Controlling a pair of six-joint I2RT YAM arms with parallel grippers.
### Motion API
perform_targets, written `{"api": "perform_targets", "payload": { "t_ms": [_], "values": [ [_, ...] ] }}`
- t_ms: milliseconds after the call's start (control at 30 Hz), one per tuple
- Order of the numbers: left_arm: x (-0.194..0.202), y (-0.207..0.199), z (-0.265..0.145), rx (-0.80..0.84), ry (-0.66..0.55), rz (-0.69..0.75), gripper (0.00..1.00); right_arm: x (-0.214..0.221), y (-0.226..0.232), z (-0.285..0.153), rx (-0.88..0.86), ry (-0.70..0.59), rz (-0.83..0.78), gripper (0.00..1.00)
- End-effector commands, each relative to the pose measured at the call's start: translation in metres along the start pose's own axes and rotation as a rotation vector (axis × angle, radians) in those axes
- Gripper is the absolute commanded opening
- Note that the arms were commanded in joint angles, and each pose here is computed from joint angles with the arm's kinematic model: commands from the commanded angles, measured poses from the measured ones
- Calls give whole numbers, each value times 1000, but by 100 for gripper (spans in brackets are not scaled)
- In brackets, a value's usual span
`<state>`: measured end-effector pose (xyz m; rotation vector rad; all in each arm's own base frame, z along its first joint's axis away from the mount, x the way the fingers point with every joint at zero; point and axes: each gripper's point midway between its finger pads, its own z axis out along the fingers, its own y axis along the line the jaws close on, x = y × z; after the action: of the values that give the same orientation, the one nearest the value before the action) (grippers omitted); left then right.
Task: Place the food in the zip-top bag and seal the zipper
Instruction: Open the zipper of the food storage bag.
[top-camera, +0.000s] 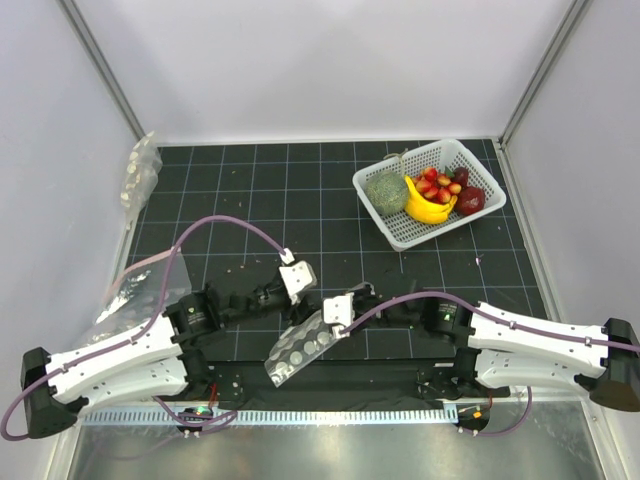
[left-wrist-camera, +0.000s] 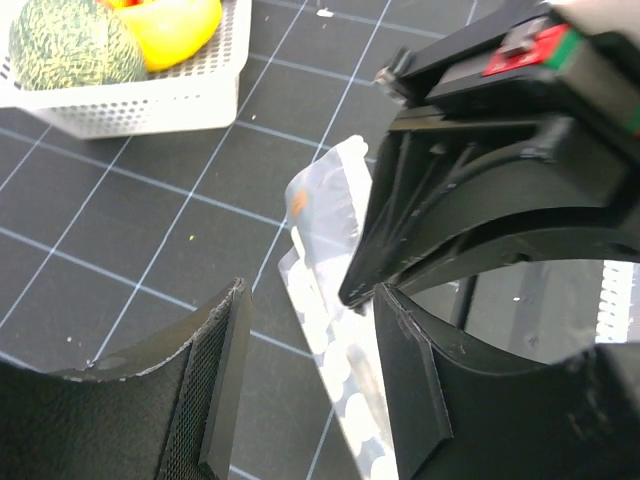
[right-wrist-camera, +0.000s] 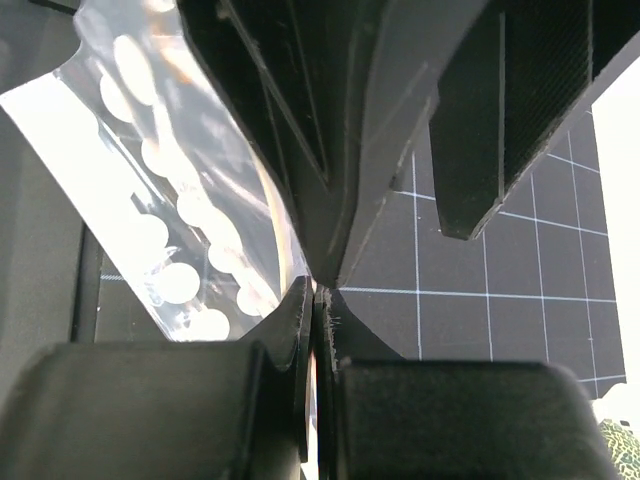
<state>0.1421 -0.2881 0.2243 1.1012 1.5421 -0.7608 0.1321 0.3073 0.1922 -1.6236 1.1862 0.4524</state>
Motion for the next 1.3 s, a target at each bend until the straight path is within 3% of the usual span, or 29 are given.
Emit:
{"api": "perform_targets", "payload": {
  "t_ms": [0, 267, 567, 700, 1267],
  "values": [
    [-15, -9, 0, 48, -70, -8, 56, -27, -16, -2, 45, -85, -22, 1],
    [-1, -9, 8, 50, 20, -10, 53, -28, -16, -3, 48, -91, -23, 1],
    [7, 21, 5, -122, 70, -8, 45, -34, -12, -5, 25, -119, -25, 1],
    [10, 22, 4, -120, 89, 4, 36, -35, -12, -7, 26, -123, -26, 1],
    [28, 12, 17, -54, 167, 16, 33, -53, -21, -27, 88, -226, -15, 1]
  ]
}}
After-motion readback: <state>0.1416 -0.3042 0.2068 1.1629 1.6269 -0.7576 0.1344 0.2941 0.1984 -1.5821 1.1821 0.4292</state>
